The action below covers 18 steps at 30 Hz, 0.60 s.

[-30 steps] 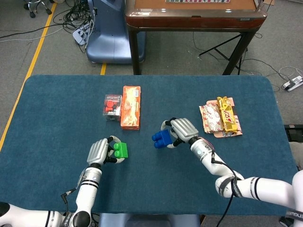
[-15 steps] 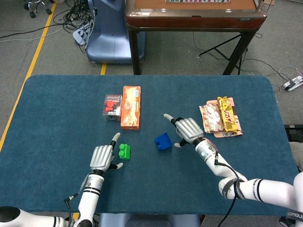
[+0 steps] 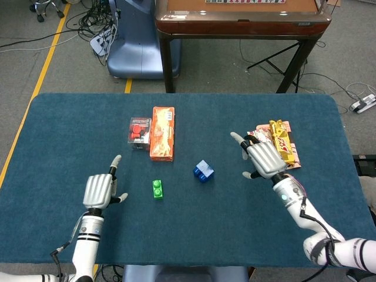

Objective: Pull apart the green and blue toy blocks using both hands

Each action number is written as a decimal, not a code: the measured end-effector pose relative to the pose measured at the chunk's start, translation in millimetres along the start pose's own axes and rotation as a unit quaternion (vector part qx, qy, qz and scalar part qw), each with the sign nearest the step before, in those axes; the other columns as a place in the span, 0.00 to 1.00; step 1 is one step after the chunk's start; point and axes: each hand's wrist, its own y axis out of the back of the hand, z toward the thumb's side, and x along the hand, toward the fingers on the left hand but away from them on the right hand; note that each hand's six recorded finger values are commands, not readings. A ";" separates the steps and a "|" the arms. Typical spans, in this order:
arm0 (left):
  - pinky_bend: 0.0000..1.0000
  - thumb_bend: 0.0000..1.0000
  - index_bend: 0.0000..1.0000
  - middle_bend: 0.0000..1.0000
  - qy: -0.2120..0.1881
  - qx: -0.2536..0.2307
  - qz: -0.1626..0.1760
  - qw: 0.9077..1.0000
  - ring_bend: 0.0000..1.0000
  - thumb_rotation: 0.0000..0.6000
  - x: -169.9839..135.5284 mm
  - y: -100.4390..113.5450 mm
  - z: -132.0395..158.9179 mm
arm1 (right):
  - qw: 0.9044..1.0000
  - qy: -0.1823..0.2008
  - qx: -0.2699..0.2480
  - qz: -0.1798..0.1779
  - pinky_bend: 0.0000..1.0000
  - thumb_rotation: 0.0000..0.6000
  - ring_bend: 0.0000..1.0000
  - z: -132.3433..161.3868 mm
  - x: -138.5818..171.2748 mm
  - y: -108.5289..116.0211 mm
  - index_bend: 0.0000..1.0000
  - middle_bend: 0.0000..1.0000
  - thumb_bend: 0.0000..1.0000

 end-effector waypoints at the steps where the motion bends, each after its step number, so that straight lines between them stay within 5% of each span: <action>1: 0.77 0.04 0.10 0.50 0.002 0.007 0.007 1.000 0.52 1.00 -0.7 5.1 -6.8 | 1.000 -0.005 0.006 -0.008 0.52 1.00 0.37 -8.1 9.2 4.8 0.01 0.34 0.00; 7: 0.28 0.04 0.16 0.31 0.019 0.045 0.034 0.998 0.24 1.00 -8.5 38.4 -54.7 | 0.998 -0.043 -0.004 -0.045 0.43 1.00 0.31 -48.8 58.7 13.7 0.05 0.29 0.00; 18: 0.24 0.04 0.20 0.28 0.083 0.104 0.060 0.989 0.19 1.00 -60.9 96.2 -156.3 | 0.990 -0.108 0.013 -0.088 0.40 1.00 0.30 -101.4 143.6 6.2 0.06 0.28 0.00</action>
